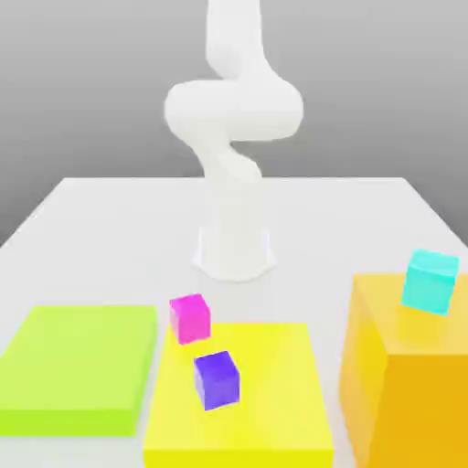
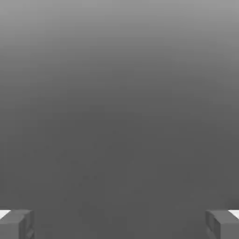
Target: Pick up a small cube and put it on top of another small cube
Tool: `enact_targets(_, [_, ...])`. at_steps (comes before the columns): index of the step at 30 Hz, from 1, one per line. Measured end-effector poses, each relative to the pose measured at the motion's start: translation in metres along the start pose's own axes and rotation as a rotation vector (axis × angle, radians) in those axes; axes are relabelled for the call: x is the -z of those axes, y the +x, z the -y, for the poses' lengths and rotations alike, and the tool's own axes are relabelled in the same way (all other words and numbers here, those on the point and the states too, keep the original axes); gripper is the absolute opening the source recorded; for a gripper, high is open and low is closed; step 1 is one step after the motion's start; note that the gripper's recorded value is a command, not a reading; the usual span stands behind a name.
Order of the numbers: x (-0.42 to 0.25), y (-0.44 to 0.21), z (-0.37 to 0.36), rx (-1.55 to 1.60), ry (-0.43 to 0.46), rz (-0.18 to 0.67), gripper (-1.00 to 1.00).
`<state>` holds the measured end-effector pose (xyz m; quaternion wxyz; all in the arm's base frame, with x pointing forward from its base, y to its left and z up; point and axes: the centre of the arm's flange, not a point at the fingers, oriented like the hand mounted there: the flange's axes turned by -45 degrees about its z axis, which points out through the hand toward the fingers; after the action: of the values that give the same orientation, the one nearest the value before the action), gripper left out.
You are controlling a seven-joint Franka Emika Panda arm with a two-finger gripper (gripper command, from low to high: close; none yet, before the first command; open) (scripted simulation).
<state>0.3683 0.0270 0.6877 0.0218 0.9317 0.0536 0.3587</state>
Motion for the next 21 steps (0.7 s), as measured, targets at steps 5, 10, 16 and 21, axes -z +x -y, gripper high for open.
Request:
enact_targets(5, [-0.090, -0.011, 0.082, 0.409, 0.030, 0.155, 0.00])
enact_targets(10, [-0.167, -0.052, 0.170, 0.839, 0.099, 0.280, 0.00])
enact_targets(16, [-0.231, -0.133, 0.270, 1.349, 0.226, 0.389, 0.00])
enact_targets(21, [-0.259, -0.230, 0.347, 1.798, 0.394, 0.430, 0.00])
